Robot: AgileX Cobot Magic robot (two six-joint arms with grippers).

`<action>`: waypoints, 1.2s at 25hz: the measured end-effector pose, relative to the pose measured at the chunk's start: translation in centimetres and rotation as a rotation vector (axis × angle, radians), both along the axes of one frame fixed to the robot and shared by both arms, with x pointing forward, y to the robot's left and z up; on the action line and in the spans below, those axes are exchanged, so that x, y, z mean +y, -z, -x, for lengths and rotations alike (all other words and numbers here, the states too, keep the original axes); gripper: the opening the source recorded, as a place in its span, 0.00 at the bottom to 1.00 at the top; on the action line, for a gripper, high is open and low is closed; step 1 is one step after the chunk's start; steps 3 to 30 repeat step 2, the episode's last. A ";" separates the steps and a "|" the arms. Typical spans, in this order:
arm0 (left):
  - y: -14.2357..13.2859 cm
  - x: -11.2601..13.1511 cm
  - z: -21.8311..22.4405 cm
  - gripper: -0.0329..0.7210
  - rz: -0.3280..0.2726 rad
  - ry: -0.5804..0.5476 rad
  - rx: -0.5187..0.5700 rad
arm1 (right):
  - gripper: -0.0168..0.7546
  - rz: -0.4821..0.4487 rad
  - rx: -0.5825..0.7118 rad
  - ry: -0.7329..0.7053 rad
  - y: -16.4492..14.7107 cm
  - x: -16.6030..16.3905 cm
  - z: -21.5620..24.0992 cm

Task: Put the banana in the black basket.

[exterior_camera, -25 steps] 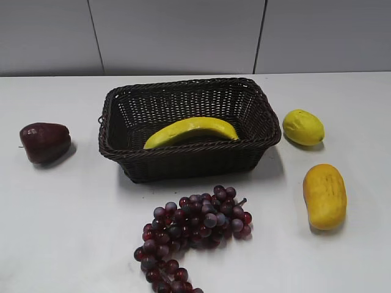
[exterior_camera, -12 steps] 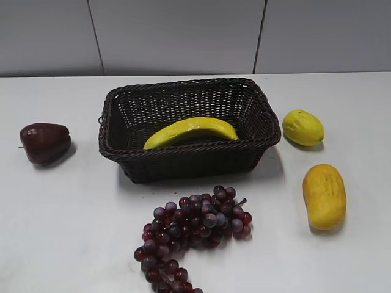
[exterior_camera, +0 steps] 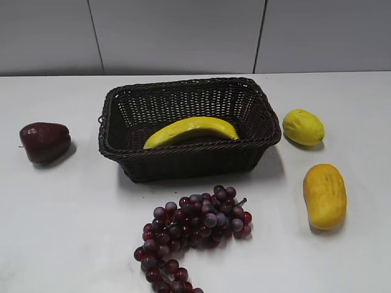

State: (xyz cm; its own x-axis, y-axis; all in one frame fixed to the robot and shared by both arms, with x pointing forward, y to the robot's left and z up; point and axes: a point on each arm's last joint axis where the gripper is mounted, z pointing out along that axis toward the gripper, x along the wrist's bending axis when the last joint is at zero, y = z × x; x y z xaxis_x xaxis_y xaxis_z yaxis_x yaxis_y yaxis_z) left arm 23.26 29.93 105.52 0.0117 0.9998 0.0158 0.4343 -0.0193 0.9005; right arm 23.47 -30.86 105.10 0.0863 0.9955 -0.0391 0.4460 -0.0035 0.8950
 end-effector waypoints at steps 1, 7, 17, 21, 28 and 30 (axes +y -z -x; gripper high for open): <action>0.0 0.0 0.0 0.60 0.000 0.000 0.000 | 0.74 0.000 0.000 0.000 0.0 0.0 0.0; 0.0 0.0 0.0 0.58 0.000 0.000 0.000 | 0.74 0.000 0.000 0.000 0.0 0.0 0.0; 0.0 0.0 0.0 0.58 0.000 0.000 0.000 | 0.74 0.000 0.000 0.000 0.0 0.0 0.0; 0.0 0.0 0.0 0.58 0.000 0.000 0.000 | 0.74 0.000 0.000 0.000 0.0 0.0 0.0; 0.0 0.0 0.0 0.58 0.000 0.000 0.000 | 0.74 0.000 0.000 0.000 0.0 0.0 0.0; 0.0 0.0 0.0 0.58 0.000 0.000 0.000 | 0.74 0.000 0.000 0.000 0.0 0.0 0.0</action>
